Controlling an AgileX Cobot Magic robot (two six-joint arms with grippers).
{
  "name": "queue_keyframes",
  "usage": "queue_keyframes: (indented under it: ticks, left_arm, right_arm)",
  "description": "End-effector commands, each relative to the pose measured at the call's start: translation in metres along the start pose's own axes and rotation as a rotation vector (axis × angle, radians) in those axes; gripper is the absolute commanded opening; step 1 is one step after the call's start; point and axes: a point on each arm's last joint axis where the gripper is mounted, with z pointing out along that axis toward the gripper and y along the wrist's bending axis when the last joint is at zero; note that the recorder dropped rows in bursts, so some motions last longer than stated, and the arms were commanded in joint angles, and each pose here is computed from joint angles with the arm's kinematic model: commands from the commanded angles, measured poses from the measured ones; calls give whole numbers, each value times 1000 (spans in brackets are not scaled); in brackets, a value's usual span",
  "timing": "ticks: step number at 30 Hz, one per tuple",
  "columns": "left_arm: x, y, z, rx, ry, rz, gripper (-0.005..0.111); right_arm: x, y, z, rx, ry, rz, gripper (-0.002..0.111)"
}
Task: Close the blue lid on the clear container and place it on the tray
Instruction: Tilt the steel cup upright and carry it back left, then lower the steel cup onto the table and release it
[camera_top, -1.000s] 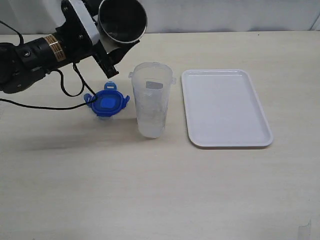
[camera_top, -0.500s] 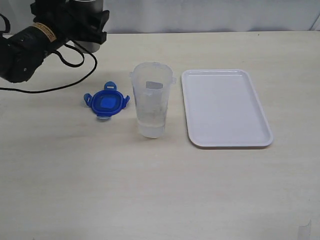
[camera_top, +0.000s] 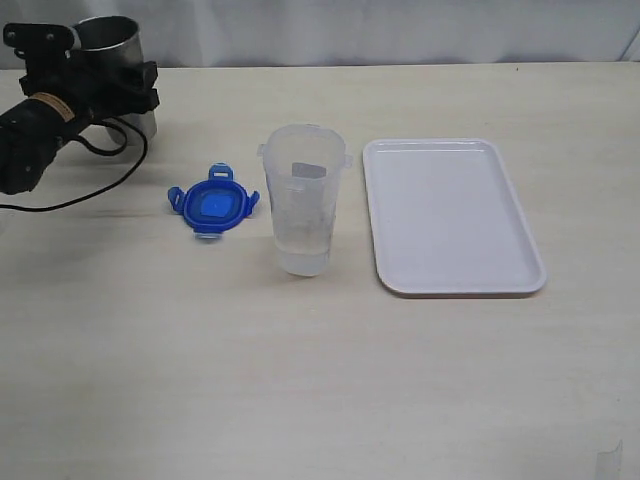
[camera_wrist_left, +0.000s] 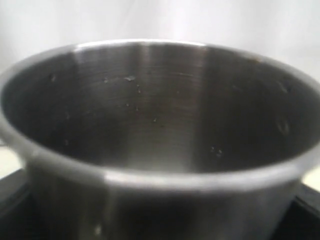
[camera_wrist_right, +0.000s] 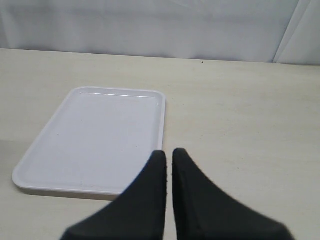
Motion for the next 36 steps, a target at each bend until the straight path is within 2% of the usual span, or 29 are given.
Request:
queue_keyframes:
  ticks: [1,7,11,14,19,24,31,36]
  left_arm:
    - [-8,6,2,-10,-92,7,0]
    - [-7,13,1,-85,-83,55,0]
    - [-5,18,-1,-141,-80,17,0]
    - [-3,18,-5,-153,-116,45,0]
    - [0,24,-14,-226,-156,4,0]
    - [3,23,-13,-215,-140,23,0]
    - [26,25,-10,-224,-145,19,0]
    - [27,25,-10,-227,-155,20,0]
  right_arm:
    - [1,0,0,2,1,5,4]
    - [1,0,0,2,1,5,4]
    - [1,0,0,2,1,5,4]
    - [1,0,0,2,1,5,4]
    - [1,0,0,2,1,5,4]
    - [1,0,0,2,1,5,4]
    - [1,0,0,2,1,5,4]
    - [1,0,0,2,1,5,4]
